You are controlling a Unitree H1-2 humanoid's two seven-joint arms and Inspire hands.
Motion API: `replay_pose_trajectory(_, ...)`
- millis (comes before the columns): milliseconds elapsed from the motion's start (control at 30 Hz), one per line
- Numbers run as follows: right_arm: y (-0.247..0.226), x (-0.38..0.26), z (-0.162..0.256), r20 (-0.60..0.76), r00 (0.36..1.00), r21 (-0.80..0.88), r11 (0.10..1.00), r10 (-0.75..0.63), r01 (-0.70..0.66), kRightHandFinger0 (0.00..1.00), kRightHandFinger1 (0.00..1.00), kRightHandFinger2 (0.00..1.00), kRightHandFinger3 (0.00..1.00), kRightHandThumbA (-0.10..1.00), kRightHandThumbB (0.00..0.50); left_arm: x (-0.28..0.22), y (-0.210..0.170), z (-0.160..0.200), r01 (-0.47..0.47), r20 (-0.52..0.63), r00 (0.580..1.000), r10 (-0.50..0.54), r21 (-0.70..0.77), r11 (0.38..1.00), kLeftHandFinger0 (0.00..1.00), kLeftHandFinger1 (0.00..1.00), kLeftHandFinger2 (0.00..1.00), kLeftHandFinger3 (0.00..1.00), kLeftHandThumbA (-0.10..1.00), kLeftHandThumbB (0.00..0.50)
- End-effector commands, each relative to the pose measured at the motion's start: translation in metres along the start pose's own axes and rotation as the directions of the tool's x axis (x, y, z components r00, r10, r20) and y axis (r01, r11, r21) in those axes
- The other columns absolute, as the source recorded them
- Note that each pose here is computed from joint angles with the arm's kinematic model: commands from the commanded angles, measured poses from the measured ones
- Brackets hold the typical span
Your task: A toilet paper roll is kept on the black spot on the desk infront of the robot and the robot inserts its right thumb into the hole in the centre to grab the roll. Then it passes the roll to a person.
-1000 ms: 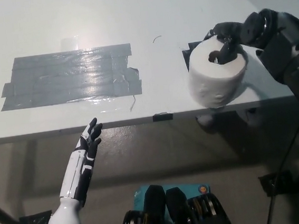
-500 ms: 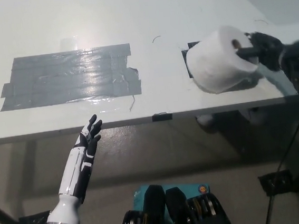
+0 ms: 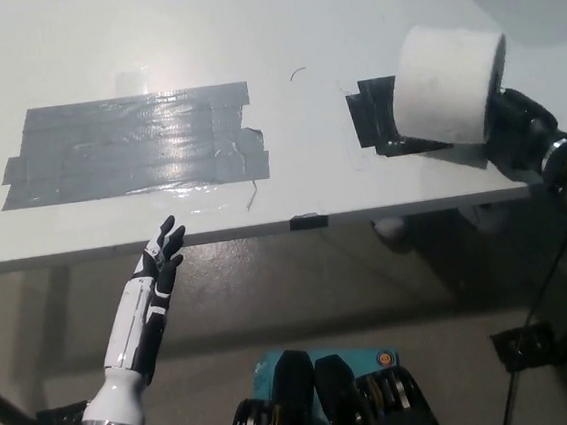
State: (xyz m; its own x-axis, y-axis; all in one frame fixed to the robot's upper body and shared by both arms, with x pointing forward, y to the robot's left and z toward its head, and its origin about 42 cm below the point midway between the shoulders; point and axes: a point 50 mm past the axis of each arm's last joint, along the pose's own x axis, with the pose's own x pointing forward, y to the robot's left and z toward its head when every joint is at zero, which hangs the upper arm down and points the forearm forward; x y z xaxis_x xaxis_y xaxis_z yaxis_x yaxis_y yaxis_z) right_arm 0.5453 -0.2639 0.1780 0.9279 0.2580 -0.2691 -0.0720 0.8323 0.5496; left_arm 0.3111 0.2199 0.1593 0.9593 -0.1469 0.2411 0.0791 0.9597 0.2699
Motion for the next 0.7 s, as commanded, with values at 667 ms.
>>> replay_pose_trajectory(667,0.131,-0.030,0.086,0.399,0.794,0.193,0.805,0.459,-0.562,0.00,0.28,0.72,1.00,-0.10,0.162,0.042,0.006,0.027,-0.015,0.128,0.992,0.014,0.005,1.000,1.00,1.00,1.00,1.00,1.00,0.044)
